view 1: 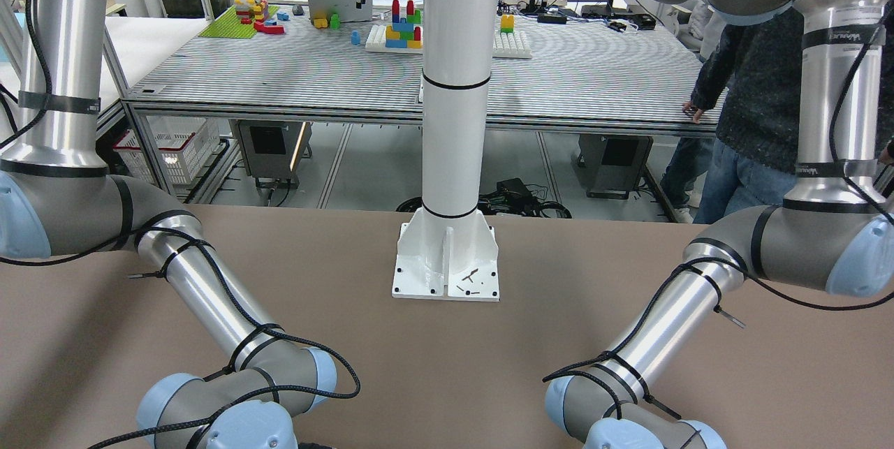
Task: Fold clothes
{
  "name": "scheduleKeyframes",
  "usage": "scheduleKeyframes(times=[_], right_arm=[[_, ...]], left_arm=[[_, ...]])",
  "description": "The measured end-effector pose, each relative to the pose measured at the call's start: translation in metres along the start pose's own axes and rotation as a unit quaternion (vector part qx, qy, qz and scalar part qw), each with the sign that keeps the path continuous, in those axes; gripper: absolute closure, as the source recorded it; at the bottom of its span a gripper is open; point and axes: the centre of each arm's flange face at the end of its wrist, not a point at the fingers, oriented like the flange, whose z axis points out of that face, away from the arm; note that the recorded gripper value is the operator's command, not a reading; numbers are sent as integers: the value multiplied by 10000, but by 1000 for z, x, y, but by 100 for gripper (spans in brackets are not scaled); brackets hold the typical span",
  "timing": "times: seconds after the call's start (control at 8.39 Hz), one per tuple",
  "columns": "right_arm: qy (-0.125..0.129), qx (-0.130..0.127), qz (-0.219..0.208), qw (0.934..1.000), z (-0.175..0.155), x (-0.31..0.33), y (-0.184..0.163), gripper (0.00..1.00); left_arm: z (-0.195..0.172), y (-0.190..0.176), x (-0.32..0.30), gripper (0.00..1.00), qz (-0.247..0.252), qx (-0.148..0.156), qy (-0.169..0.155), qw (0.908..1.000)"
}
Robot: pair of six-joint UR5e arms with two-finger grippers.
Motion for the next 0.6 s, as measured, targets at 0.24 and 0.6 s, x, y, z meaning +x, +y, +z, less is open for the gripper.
scheduleKeyframes(times=[0.24, 0.6], right_arm=[[5, 54, -190, 9998, 1, 5, -13, 5], [-12, 128, -604, 9981, -3, 28, -27, 5]], left_arm=[[-2, -12, 1, 6, 46, 59, 42, 10000], [-28, -16, 13, 6, 538, -246, 250, 9979]])
